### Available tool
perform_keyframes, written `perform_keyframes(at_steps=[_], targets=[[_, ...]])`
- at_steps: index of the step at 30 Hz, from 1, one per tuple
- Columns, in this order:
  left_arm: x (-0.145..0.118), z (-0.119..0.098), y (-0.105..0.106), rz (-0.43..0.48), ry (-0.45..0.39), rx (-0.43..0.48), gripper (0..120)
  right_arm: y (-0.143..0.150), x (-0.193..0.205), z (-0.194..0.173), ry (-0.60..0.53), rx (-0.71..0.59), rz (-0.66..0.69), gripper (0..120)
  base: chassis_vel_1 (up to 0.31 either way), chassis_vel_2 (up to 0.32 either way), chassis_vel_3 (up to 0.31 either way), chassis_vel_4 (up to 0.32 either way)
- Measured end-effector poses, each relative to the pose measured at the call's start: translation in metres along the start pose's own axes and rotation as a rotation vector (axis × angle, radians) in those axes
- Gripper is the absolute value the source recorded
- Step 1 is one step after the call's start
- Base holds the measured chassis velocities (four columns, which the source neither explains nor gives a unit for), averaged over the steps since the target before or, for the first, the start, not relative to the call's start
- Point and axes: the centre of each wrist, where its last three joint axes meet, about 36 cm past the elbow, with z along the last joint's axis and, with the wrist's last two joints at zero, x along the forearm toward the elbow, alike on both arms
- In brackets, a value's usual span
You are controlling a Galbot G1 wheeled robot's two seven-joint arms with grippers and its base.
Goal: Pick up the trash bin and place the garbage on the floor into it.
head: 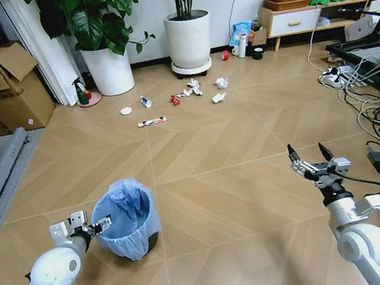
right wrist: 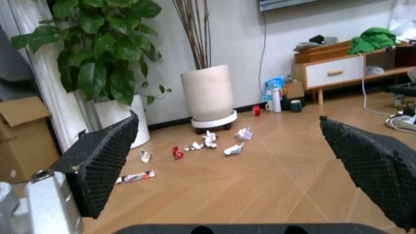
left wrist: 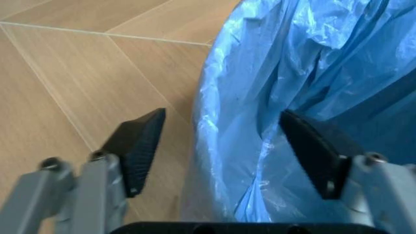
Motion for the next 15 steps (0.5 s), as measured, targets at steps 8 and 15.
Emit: perform_keyframes(at_steps=[8,15], targets=[[0.0044,0.0033,0.0041,0.022,0.008,0.0,37,0.0012,0.0052,-0.002,-0.003,0.013,0.024,100,0.0,0.0,0.0,0.0],[0.0076,0.0015,0.0094,0.021,0.006,0.005,14,0.0027,0.0061,-0.0043,-0.007,0.026,0.023,100,0.0,0.0,0.0,0.0]])
